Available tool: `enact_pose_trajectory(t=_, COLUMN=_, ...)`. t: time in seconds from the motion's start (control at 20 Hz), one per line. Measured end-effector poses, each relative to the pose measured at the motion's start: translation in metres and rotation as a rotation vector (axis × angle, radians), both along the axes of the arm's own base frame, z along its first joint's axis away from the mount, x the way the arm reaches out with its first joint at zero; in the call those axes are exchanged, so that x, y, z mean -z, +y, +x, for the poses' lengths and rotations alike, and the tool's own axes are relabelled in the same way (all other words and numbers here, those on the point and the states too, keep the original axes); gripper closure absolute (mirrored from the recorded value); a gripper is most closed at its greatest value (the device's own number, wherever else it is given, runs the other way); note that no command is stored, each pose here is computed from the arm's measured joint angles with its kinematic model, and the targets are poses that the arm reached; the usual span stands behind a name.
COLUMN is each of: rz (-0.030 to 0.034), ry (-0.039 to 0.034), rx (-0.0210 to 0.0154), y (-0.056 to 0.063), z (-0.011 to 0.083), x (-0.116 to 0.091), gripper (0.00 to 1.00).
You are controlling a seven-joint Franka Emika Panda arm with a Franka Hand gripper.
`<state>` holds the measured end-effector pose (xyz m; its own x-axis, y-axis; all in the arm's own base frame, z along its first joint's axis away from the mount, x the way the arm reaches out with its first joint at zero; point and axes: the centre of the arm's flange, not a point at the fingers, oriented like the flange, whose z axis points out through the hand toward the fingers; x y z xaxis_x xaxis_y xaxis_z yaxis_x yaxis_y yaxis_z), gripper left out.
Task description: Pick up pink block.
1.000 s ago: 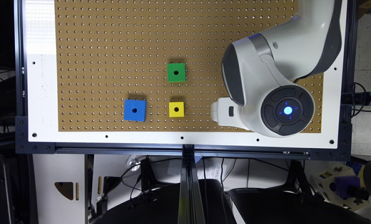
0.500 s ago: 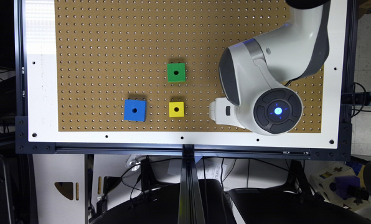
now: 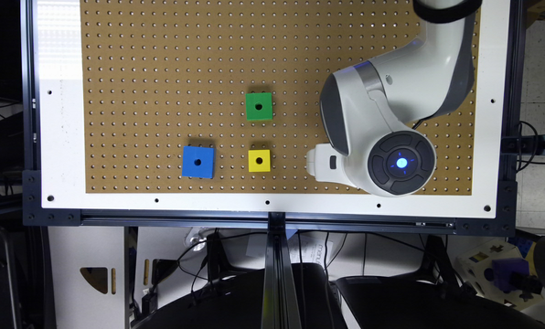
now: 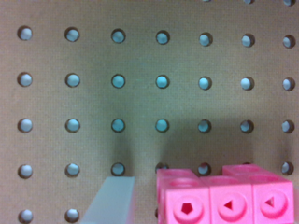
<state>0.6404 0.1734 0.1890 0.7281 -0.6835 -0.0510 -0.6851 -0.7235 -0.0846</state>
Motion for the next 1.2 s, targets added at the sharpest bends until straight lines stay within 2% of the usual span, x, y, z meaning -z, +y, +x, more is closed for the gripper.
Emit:
enact_pose_trajectory(t=0.2, rz=-0.0012, ry=-0.0029, rx=-0.0016, y=0.0012, z=0.0008, x=-0.0006, gripper=0.00)
enact_pose_trajectory(t=0.25, rz=-0.0030, ry=0.0013, rx=-0.0016, y=0.0008, z=0.0002, x=0.0025, gripper=1.00)
enact_pose_trajectory(t=0.55, rz=-0.0025, ry=0.0014, rx=-0.0015, y=0.0007, z=0.0003, x=0.0024, gripper=1.00)
enact_pose_trajectory(t=0.75, rz=-0.0085, ry=0.0082, rx=0.0007, y=-0.0018, z=0.0001, x=0.0027, gripper=1.00)
enact_pose_trajectory(t=1.2, rz=-0.0095, ry=0.0091, rx=0.0012, y=-0.0023, z=0.0001, x=0.0028, gripper=1.00)
